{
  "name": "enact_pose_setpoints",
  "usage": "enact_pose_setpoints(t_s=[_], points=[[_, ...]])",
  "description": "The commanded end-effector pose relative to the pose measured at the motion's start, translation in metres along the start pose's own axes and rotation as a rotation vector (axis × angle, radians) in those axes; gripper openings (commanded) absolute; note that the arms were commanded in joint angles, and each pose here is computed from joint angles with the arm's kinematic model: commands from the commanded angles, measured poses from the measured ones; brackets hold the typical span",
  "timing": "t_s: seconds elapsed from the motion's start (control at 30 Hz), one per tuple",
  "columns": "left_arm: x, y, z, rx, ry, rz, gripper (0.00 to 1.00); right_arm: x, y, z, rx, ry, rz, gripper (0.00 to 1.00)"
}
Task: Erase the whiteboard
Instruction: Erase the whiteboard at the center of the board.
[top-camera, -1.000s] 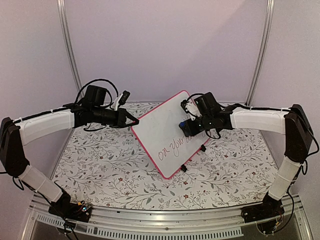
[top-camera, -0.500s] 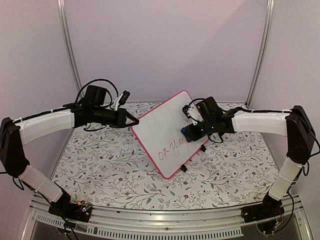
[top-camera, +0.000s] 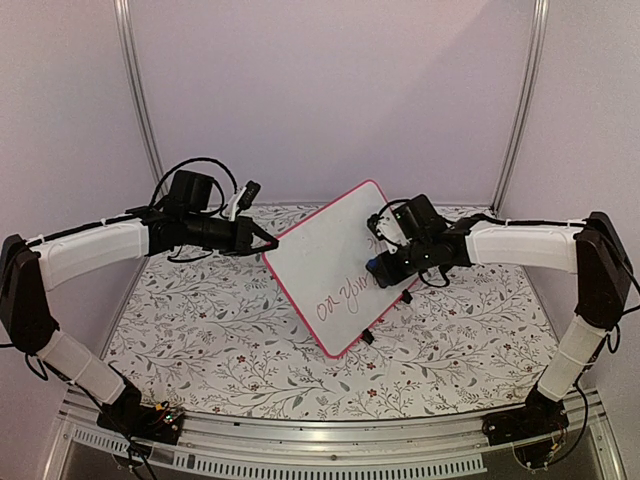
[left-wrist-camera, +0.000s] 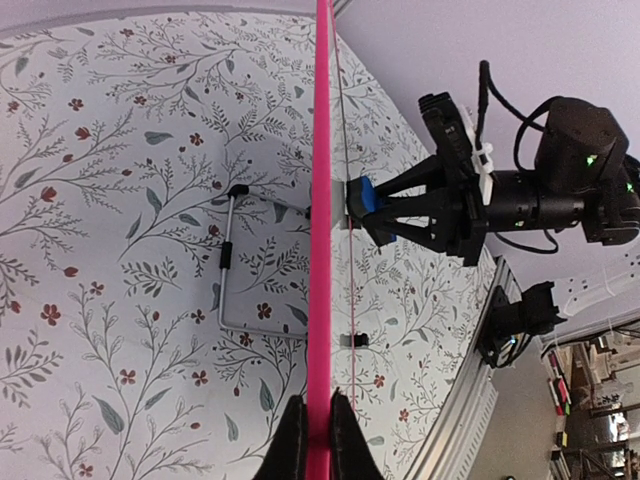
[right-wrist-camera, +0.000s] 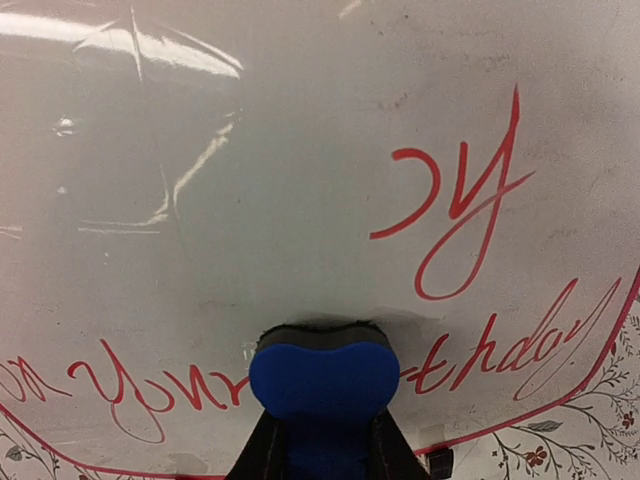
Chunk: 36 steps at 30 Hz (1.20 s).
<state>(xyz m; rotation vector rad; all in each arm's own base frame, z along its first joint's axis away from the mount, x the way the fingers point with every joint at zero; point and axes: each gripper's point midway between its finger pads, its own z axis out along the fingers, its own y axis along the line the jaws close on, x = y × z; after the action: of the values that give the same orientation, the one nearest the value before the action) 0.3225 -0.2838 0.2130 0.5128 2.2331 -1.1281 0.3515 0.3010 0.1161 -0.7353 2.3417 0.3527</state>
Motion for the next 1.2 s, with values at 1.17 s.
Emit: enact_pose_setpoints(t_s=[1.17], points=[[-0.003,-0.016,-0.004,0.058,-0.013,0.065,0.0,-0.034,-0.026,0.012,0.038,-0.036,0.06,0.0]])
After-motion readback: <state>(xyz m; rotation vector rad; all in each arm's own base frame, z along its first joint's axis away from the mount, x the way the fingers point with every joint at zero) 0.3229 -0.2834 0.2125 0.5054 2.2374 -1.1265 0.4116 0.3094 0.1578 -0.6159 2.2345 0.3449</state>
